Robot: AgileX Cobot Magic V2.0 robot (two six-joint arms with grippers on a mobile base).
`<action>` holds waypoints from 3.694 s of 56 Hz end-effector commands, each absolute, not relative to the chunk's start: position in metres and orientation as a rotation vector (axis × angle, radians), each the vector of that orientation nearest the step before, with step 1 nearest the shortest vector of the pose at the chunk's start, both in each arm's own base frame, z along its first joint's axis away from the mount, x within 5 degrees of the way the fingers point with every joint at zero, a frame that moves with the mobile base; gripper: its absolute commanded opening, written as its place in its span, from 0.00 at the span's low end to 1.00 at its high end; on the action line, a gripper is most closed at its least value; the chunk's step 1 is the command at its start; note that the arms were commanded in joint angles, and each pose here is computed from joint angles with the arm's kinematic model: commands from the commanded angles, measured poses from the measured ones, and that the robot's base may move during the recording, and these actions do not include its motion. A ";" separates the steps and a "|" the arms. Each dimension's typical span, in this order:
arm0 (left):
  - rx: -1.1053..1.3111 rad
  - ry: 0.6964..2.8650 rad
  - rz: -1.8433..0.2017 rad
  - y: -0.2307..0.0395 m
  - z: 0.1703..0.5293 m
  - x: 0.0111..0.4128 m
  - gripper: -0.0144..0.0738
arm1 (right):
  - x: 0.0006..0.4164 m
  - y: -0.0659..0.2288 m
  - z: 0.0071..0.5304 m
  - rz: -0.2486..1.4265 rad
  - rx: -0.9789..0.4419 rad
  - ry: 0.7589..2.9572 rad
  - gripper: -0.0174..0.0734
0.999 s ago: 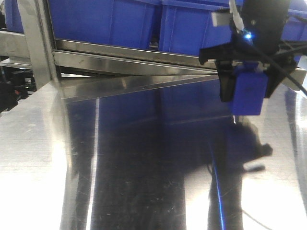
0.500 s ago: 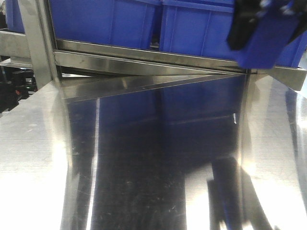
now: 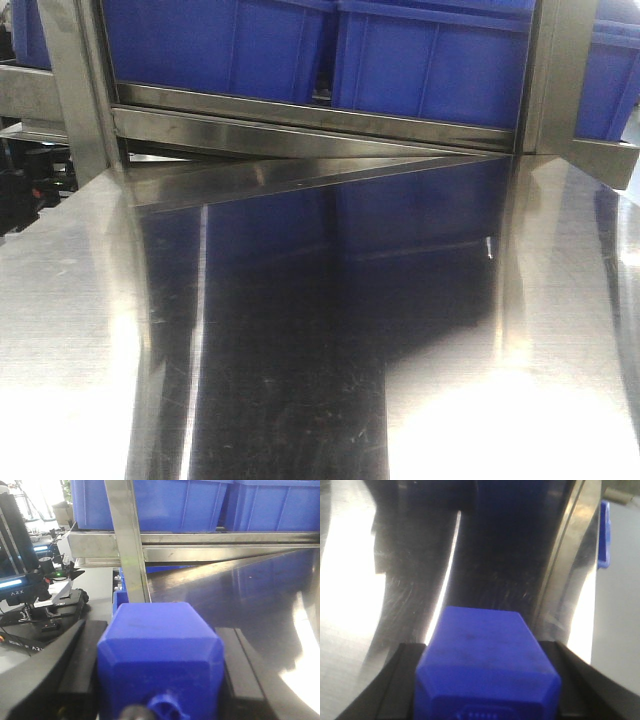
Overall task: Pick and sort blue part to right shelf
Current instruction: 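Lift the blue part off the table with the right gripper, then drive the base to the bin rack holding both blue parts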
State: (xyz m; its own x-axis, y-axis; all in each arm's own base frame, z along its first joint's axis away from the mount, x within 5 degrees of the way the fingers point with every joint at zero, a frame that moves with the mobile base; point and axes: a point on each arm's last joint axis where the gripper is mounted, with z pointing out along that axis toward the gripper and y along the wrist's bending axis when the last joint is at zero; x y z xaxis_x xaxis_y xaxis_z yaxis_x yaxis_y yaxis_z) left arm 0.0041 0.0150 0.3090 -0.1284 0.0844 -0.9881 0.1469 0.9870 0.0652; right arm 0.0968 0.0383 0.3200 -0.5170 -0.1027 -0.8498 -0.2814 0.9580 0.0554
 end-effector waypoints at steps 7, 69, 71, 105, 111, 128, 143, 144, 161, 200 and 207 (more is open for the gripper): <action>0.167 1.575 -0.077 0.016 0.323 -0.003 0.54 | 0.062 0.017 0.321 0.199 -0.357 1.881 0.48; 0.167 1.575 -0.077 0.016 0.323 -0.003 0.54 | 0.001 -0.017 0.319 0.301 -0.289 1.629 0.48; 0.167 1.575 -0.077 0.016 0.323 -0.003 0.54 | 0.001 -0.017 0.319 0.301 -0.289 1.629 0.48; 0.167 1.575 -0.077 0.016 0.323 -0.003 0.54 | 0.001 -0.017 0.319 0.301 -0.289 1.629 0.48; 0.167 1.575 -0.079 0.016 0.323 -0.003 0.54 | 0.001 -0.017 0.319 0.300 -0.289 1.630 0.48; 0.167 1.573 -0.082 0.016 0.323 -0.003 0.54 | 0.001 -0.017 0.318 0.299 -0.289 1.632 0.48; 0.175 1.600 -0.081 0.014 0.324 0.004 0.54 | 0.001 -0.017 0.318 0.295 -0.289 1.634 0.48; 0.175 1.600 -0.081 0.014 0.324 0.004 0.54 | 0.001 -0.017 0.318 0.295 -0.289 1.634 0.48; 0.166 1.601 -0.072 0.014 0.324 0.004 0.54 | 0.001 -0.017 0.318 0.295 -0.289 1.634 0.48; 0.168 1.601 -0.074 0.014 0.324 0.004 0.54 | 0.001 -0.017 0.318 0.295 -0.288 1.635 0.48; 0.168 1.601 -0.074 0.014 0.324 0.004 0.54 | 0.001 -0.017 0.318 0.295 -0.288 1.635 0.48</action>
State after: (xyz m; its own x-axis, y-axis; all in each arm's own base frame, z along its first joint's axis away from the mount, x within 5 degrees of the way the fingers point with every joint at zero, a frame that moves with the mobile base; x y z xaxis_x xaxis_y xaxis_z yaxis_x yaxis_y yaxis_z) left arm 0.0048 0.0147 0.3087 -0.1282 0.0849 -0.9881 0.1455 0.9872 0.0659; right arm 0.0040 -0.0159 0.3026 -0.1954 -0.0384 -0.9800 -0.3518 0.9355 0.0335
